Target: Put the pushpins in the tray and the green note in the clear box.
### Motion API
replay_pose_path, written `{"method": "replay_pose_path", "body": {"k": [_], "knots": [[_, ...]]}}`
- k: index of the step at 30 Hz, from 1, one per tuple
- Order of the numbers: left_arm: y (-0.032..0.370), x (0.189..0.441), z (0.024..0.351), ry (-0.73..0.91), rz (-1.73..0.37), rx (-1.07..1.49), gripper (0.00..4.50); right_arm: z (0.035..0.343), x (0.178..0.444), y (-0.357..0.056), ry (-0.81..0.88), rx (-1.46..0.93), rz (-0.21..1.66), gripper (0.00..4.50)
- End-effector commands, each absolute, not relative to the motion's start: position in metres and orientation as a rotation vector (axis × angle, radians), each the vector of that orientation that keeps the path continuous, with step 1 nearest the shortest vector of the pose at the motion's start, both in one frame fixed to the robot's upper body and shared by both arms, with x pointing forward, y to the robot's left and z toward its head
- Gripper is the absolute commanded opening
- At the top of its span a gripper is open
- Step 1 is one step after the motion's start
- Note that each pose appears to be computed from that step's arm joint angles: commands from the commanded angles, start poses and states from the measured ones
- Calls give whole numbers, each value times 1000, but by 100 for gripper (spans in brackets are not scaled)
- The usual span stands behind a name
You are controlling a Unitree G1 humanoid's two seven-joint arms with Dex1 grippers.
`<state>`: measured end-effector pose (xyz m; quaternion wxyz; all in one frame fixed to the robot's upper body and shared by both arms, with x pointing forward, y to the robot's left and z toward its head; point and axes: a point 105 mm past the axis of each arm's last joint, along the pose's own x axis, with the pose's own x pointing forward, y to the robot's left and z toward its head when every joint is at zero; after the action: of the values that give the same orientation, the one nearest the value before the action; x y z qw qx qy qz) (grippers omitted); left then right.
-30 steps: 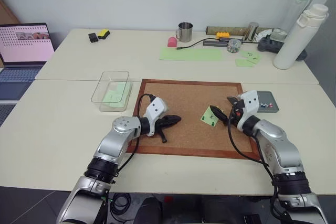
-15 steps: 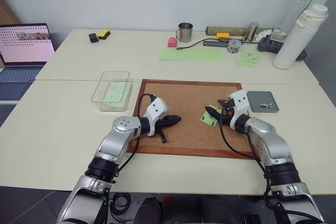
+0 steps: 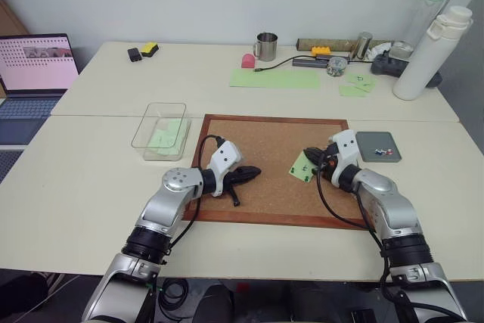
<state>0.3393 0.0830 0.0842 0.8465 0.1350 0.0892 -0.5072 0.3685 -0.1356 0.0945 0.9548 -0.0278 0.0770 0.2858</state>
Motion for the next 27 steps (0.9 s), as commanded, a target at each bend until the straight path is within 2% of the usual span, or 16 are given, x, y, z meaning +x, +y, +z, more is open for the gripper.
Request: {"method": "replay_pose_path", "body": {"k": [1,10,21,23,27], "knots": [[86,339,78,212,-1062,299,0,113,366,-136,79,-38,580,9],[85,338,73,230,-1067,305,0,148,356,-135,-80,-6,602,9],[84,337,68,246,-1079,310,0,162,354,-143,-136,-12,565,9],[84,336,67,247,-1080,310,0,166,356,-152,-147,5,519,9],[86,335,66,252,-1080,308,0,164,368,-195,-113,-48,307,9]]}}
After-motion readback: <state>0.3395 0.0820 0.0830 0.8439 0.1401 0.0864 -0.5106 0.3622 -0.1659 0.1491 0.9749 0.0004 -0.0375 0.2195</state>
